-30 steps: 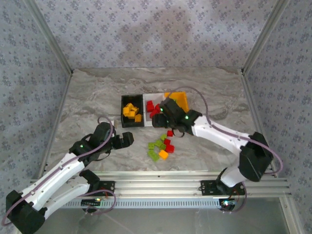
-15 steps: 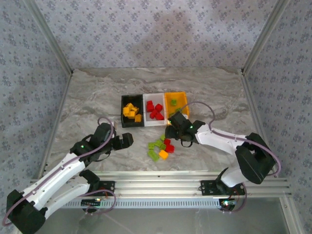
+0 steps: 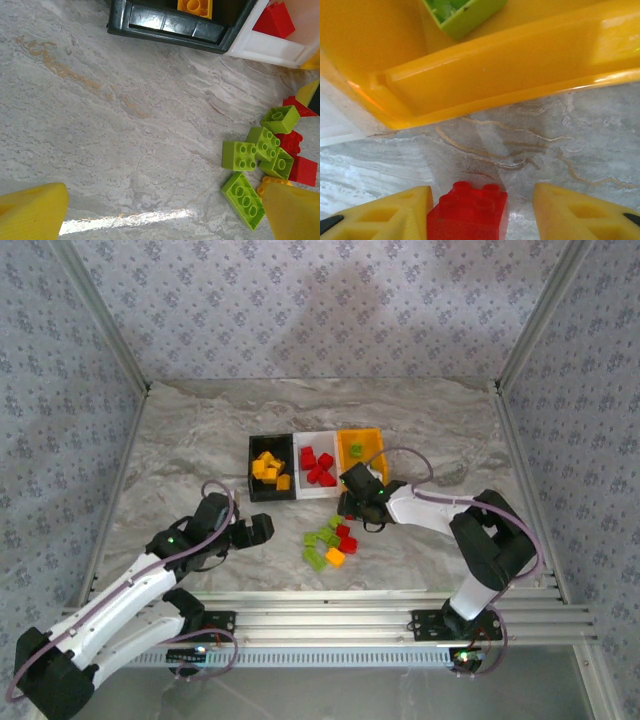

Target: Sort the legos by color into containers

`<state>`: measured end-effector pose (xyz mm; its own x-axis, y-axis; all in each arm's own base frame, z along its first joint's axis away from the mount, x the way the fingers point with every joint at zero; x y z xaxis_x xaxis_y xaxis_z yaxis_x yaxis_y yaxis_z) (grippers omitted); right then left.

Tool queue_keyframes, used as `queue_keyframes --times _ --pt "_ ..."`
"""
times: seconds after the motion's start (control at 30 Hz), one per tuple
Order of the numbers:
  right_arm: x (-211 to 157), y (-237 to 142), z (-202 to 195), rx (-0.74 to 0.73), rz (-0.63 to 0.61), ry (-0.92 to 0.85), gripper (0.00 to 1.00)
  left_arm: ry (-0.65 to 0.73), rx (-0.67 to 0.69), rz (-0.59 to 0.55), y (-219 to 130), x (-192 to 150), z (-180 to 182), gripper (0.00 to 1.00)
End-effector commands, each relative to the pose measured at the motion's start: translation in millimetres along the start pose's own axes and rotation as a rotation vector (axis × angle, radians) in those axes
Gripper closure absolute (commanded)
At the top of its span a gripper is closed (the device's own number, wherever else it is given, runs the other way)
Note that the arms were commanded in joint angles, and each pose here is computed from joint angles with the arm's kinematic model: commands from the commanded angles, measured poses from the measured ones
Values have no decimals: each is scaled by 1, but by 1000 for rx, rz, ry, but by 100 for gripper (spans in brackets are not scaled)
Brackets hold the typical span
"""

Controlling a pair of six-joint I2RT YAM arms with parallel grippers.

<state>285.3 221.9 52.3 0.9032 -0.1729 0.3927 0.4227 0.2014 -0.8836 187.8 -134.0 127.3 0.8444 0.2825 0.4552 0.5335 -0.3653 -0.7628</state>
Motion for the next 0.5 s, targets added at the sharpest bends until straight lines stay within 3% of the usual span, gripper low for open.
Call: queue_keyframes --times 0.0,0.17,0.47 --pt "-6 0 -6 -7 9 18 50 -17 -13 -1 1 0 0 0" --pt "-9 -16 -16 -6 -14 15 64 -12 -23 5 3 1 -3 1" --pt "32 -96 -1 85 -170 -50 68 2 -45 11 4 3 -10 0"
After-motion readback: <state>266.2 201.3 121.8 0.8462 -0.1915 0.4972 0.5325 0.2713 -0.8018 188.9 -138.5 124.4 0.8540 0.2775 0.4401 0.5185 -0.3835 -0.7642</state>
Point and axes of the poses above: each hand's point on the last joint's axis, 136 mm out from that joint toward the fingers, its own y axis out along the fingers, its own z axis along the line the jaws close on, x = y × z, the point moved 2 cm from there along -y, back along the fingers, and after that the axes turned 2 degrees about -y, right-handed, at the moved point
